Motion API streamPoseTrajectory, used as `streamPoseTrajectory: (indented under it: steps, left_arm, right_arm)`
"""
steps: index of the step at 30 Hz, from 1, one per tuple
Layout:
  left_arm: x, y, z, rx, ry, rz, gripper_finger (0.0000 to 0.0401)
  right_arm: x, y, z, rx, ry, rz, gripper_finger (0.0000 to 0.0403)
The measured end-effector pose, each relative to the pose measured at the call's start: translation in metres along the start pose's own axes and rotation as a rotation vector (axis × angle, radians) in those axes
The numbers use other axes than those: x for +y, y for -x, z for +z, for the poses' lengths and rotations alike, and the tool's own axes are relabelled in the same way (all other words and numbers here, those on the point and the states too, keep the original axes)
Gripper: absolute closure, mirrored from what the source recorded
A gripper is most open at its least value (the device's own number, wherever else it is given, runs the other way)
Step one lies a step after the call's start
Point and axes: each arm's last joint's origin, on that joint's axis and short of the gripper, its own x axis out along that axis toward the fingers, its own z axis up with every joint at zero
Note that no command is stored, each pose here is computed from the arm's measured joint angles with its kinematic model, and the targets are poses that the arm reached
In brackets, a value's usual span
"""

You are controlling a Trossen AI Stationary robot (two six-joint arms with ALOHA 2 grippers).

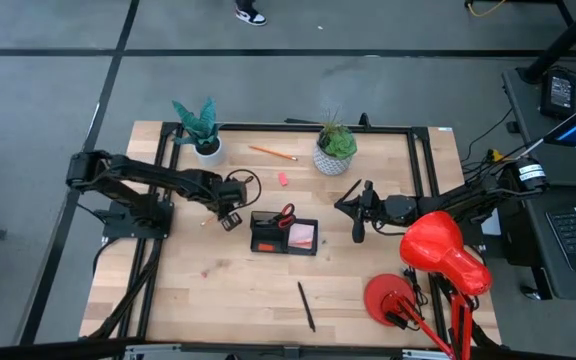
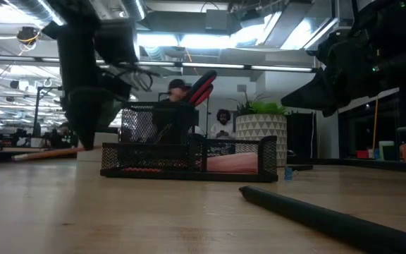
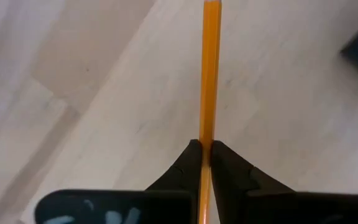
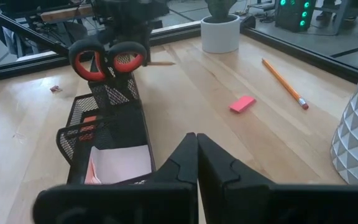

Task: Pick and place office supplies into organizer
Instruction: Put the bottom orange pencil into the desk organizer

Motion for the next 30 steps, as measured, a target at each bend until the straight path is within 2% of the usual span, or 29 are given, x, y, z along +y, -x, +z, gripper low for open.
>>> streamPoseTrajectory:
  steps: [12, 19, 26, 30]
  left_arm:
    - [0.011, 0.041, -0.003, -0.198, -0.101, -0.05, 0.0386]
    - [0.014, 0.063, 0.0, -0.375, -0.224, -0.099, 0.0386]
    - [0.016, 0.086, 0.004, -0.575, -0.298, -0.152, 0.0386]
    - [0.012, 0.097, 0.011, -0.707, -0.331, -0.241, 0.0386]
  right_arm:
    - [0.0, 0.0, 0.0, 0.0, 0.0, 0.0, 0.0398]
    - [0.0, 0.0, 0.0, 0.001, 0.001, 0.0, 0.0398]
    - [0.0, 0.0, 0.0, 0.001, 0.004, -0.001, 0.0398]
    - [0.0, 0.0, 0.0, 0.001, 0.028, 0.0, 0.0398]
